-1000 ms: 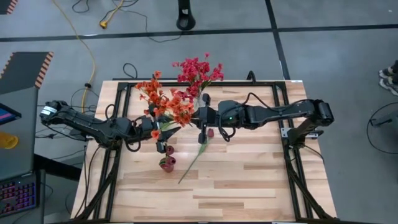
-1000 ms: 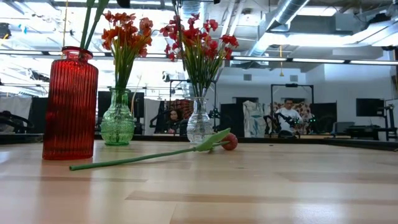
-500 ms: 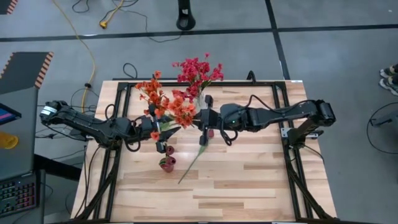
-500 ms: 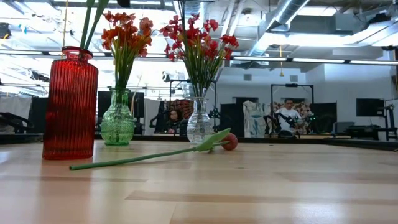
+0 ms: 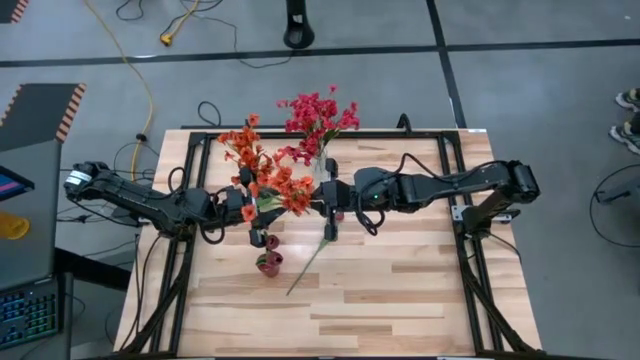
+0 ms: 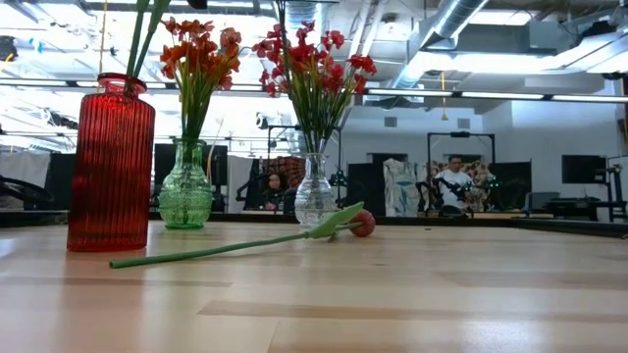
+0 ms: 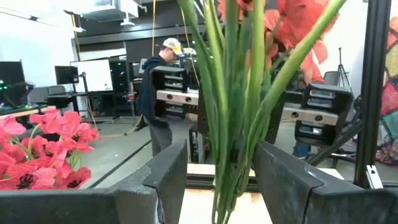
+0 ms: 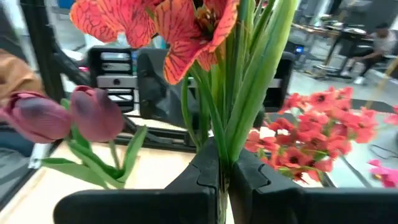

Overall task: Sort flowers into vase by color
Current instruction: Put the orange flower into the green vase

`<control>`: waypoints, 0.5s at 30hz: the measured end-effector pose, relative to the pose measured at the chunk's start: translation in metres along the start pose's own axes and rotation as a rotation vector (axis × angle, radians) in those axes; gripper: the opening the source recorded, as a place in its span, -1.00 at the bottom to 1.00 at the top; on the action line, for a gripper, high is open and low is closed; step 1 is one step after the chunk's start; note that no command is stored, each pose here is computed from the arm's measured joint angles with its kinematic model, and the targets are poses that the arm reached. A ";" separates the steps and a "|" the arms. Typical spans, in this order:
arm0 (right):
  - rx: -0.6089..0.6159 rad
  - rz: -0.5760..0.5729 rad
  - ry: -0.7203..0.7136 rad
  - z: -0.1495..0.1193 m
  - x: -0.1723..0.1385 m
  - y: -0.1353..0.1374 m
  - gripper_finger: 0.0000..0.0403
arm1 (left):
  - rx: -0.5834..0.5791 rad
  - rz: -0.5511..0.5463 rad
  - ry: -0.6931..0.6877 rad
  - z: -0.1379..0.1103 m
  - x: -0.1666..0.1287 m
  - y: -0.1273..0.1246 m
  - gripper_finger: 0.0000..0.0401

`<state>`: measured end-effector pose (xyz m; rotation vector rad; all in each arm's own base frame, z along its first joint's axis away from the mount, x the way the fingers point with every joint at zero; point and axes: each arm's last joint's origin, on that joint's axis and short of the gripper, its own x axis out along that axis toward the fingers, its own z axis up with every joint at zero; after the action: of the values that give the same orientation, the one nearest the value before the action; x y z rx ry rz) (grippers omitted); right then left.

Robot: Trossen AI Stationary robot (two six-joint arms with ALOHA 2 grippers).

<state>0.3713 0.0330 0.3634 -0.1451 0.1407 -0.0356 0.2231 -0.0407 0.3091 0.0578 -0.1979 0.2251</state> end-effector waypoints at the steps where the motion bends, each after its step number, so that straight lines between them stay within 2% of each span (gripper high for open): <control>1: 0.000 0.017 -0.002 0.000 0.000 0.000 -0.80 | -0.001 -0.003 -0.003 0.000 0.000 0.000 -0.16; 4: 0.000 0.070 -0.008 0.000 0.000 0.002 -0.80 | -0.002 -0.040 -0.010 0.001 0.000 -0.001 -0.16; 9: 0.000 0.068 -0.007 0.000 0.000 0.001 -0.80 | -0.002 -0.110 -0.020 0.001 0.000 -0.003 -0.16; 15: 0.016 0.062 -0.008 -0.001 0.001 -0.001 -0.80 | 0.001 -0.125 -0.022 0.001 0.000 -0.004 -0.16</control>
<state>0.3719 0.0315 0.3629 -0.1250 0.1372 0.0254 0.2235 -0.0443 0.3099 0.0736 -0.2154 0.0997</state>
